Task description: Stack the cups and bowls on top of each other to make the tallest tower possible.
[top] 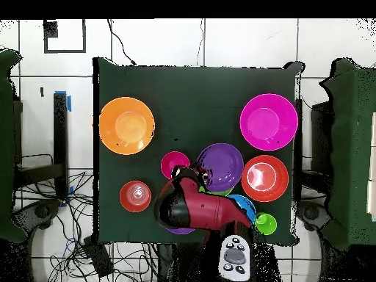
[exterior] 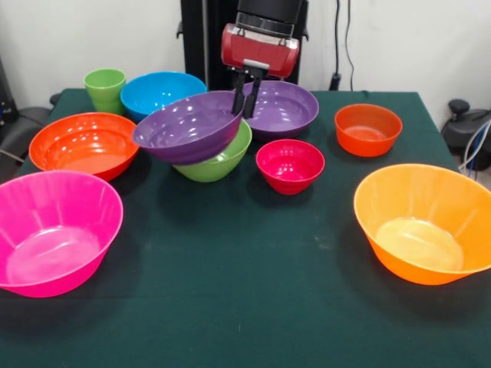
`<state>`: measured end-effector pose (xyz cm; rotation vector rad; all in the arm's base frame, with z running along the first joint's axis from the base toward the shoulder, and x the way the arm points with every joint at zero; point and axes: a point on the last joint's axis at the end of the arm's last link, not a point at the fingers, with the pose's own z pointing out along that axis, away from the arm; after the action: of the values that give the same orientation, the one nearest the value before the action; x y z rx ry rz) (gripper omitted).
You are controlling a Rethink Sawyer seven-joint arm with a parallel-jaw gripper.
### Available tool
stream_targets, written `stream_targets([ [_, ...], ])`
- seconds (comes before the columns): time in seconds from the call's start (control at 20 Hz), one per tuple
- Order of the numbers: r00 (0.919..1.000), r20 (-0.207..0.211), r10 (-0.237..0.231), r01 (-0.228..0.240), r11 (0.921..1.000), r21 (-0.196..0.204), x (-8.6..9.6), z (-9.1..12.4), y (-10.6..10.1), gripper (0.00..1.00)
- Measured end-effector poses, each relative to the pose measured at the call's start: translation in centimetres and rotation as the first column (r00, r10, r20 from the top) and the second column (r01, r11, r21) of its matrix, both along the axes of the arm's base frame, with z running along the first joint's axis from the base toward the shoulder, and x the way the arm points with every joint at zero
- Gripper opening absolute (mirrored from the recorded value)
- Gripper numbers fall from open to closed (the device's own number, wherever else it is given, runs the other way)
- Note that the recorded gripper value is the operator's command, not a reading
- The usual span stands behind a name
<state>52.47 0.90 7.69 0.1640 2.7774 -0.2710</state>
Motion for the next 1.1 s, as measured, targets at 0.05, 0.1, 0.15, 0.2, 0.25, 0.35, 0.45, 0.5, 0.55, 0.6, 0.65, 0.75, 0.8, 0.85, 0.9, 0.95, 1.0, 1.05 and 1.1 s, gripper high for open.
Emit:
stream_targets([
  [0.05,1.0000,0.004,-0.008,0.008,1.0000,0.001,-0.1,0.0,0.1,0.00],
  [0.1,0.9999,0.008,-0.013,0.013,0.9999,0.003,-0.2,0.0,0.2,0.00],
  [0.15,0.9997,0.012,-0.022,0.022,0.9998,0.005,-0.3,-0.1,0.4,0.00],
  [0.2,0.9995,0.015,-0.028,0.028,0.9996,0.006,-0.4,-0.1,0.5,0.00],
  [0.25,0.9992,0.019,-0.037,0.037,0.9993,0.009,-0.5,-0.2,0.6,0.00],
  [0.35,0.9983,0.028,-0.052,0.051,0.9986,0.012,-0.6,-0.5,0.9,0.00],
  [0.45,0.9978,0.031,-0.058,0.058,0.9983,0.011,-0.9,-0.8,1.0,0.00],
  [0.5,0.9977,0.033,-0.060,0.060,0.9982,0.010,-1.0,-0.9,1.1,0.00],
  [0.55,0.9976,0.031,-0.061,0.061,0.9981,0.008,-1.1,-1.0,1.2,0.00],
  [0.6,0.9976,0.030,-0.063,0.062,0.9980,0.005,-1.2,-1.1,1.3,0.00],
  [0.65,0.9976,0.029,-0.064,0.064,0.9980,0.003,-1.4,-1.1,1.3,1.00],
  [0.75,0.9981,0.019,-0.058,0.058,0.9982,-0.010,-1.9,-1.4,1.5,1.00],
  [0.8,0.9982,0.017,-0.057,0.057,0.9983,-0.014,-2.0,-1.4,1.6,1.00],
  [0.85,0.9983,0.017,-0.056,0.056,0.9983,-0.016,-2.0,-1.4,1.7,1.00],
  [0.9,0.9984,0.019,-0.054,0.055,0.9983,-0.021,-2.1,-1.3,1.8,1.00],
  [0.95,0.9983,0.021,-0.053,0.054,0.9983,-0.023,-2.1,-1.1,1.8,1.00],
  [1.0,0.9982,0.025,-0.054,0.054,0.9982,-0.024,-2.0,-0.9,1.9,1.00],
  [1.05,0.9981,0.029,-0.054,0.055,0.9982,-0.025,-1.9,-0.8,1.9,1.00],
  [1.1,0.9978,0.034,-0.056,0.057,0.9980,-0.026,-1.8,-0.6,1.9,1.00],
])
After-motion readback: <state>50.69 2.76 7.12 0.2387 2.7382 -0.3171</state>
